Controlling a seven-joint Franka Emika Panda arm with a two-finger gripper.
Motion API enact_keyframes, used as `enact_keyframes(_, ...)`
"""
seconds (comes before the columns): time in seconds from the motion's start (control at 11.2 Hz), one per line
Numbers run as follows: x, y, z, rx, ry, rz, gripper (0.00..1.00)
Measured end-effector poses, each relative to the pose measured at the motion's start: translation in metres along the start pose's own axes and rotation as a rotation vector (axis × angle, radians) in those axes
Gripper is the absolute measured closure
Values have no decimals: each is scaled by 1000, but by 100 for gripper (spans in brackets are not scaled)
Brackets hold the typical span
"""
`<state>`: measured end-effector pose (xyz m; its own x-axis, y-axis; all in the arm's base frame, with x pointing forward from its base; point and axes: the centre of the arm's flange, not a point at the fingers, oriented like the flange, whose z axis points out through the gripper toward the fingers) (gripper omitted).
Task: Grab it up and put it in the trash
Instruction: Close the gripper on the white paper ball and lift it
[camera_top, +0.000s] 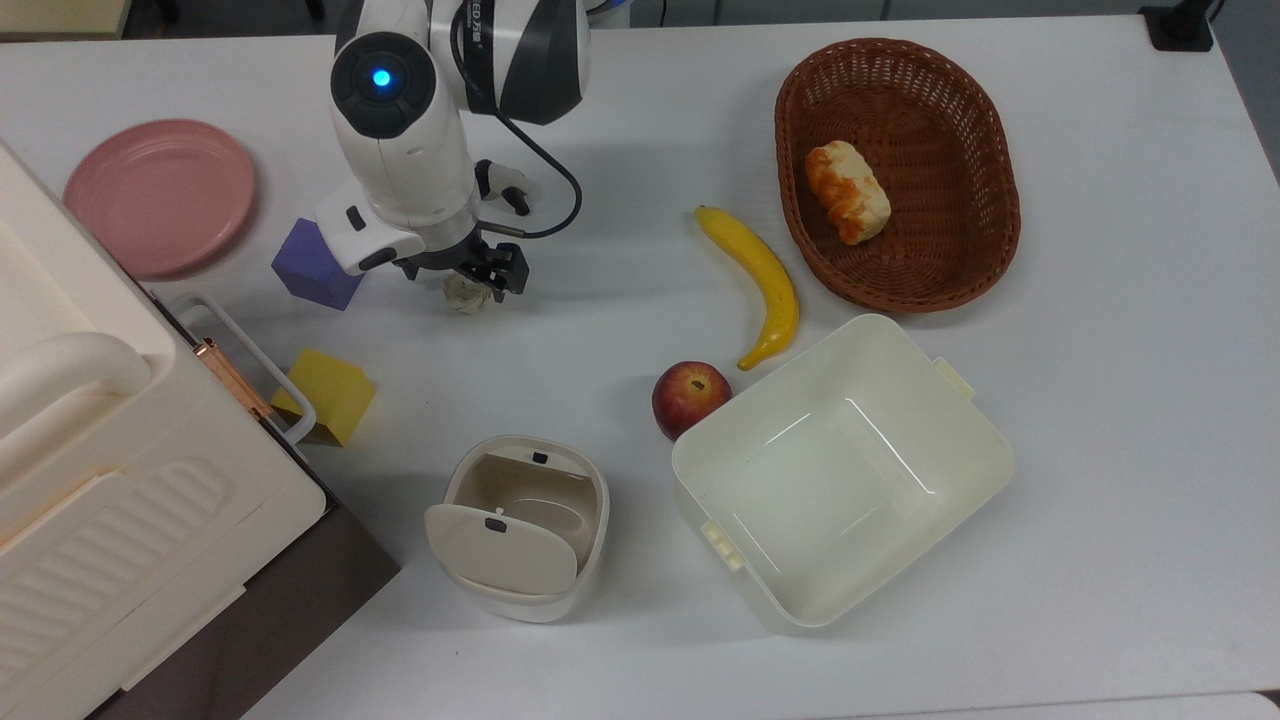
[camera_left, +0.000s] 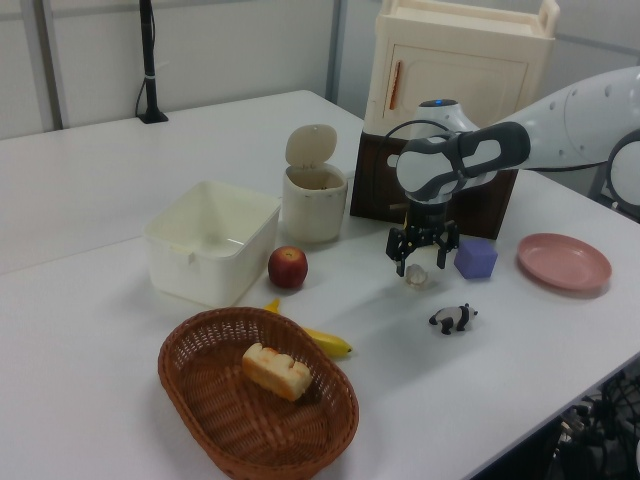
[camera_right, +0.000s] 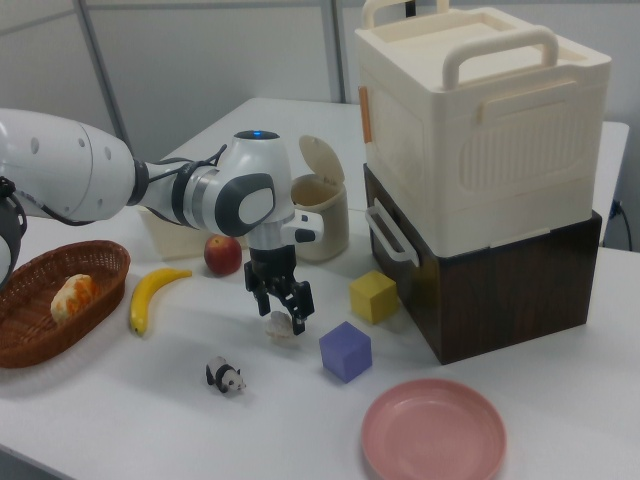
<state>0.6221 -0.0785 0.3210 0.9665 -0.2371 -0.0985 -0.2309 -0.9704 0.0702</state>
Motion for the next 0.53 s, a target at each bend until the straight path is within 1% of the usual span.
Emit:
enact_keyframes(0.18, 1, 0, 7, -10, -9, -6, 0)
enact_keyframes(0.27, 1, 0, 9, -13, -12, -8, 6)
enact_keyframes(0.36, 1, 0, 10, -14, -13, -1, 9)
enact_keyframes(0.45, 2, 0, 10, -14, -12, 3, 18)
enact_keyframes(0.53, 2, 0, 10, -14, -12, 6, 35)
